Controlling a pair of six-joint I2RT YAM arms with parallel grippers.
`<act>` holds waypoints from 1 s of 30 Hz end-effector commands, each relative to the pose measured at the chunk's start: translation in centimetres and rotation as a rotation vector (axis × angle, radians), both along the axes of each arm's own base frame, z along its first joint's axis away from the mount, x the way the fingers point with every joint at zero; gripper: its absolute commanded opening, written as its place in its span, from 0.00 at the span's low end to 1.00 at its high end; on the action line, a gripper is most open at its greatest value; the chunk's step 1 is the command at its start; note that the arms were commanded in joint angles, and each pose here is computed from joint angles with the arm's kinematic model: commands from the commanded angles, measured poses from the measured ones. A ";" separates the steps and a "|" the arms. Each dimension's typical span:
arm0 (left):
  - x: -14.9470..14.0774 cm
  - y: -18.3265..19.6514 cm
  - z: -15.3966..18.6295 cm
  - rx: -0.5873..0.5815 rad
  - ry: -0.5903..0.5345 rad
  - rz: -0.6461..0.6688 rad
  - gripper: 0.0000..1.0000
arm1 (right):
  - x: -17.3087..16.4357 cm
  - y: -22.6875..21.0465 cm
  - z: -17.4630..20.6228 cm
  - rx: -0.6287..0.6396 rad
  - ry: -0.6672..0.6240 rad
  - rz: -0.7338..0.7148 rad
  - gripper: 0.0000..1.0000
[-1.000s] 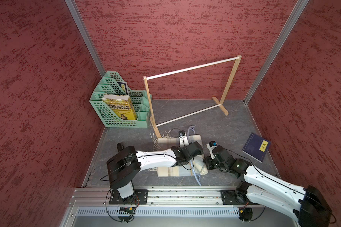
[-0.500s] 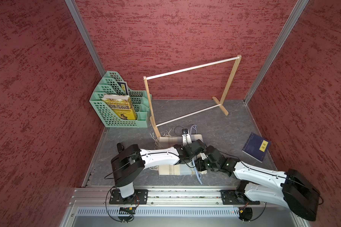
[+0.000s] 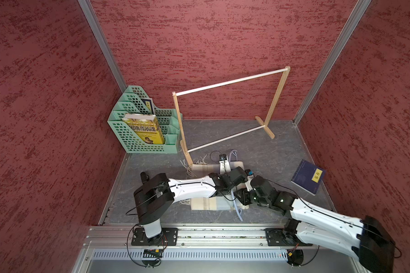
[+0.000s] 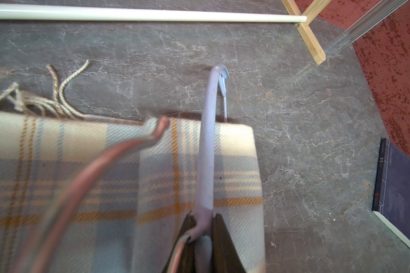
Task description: Hang the scarf on the hanger
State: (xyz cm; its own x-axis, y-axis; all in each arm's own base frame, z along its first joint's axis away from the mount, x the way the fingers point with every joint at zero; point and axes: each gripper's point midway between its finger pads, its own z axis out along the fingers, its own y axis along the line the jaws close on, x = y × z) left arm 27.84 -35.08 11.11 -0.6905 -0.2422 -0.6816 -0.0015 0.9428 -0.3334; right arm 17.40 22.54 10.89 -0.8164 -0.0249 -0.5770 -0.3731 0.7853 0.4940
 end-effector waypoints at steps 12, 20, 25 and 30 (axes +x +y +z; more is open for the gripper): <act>1.6 -2.8 1.3 0.044 0.008 -0.085 0.00 | -2.2 -6.3 0.5 -0.163 -0.013 -0.127 0.46; 2.5 -5.2 1.7 0.123 0.039 -0.134 0.00 | -2.5 -4.9 2.4 -0.221 -0.035 -0.075 0.50; 3.1 -6.0 1.2 0.154 0.043 -0.137 0.00 | -2.9 -3.9 2.1 -0.288 -0.039 -0.065 0.50; 3.3 -6.3 0.6 0.159 0.046 -0.135 0.00 | -3.1 -4.9 1.6 -0.316 -0.038 -0.136 0.50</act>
State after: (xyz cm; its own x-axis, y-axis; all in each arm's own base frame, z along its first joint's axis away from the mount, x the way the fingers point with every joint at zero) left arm 31.13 -41.36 12.77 -0.7241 -0.0735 -0.6858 0.1068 0.9703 -0.2168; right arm 13.63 18.60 11.44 -0.8169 -0.1675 -0.5520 -0.3365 0.9156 0.2202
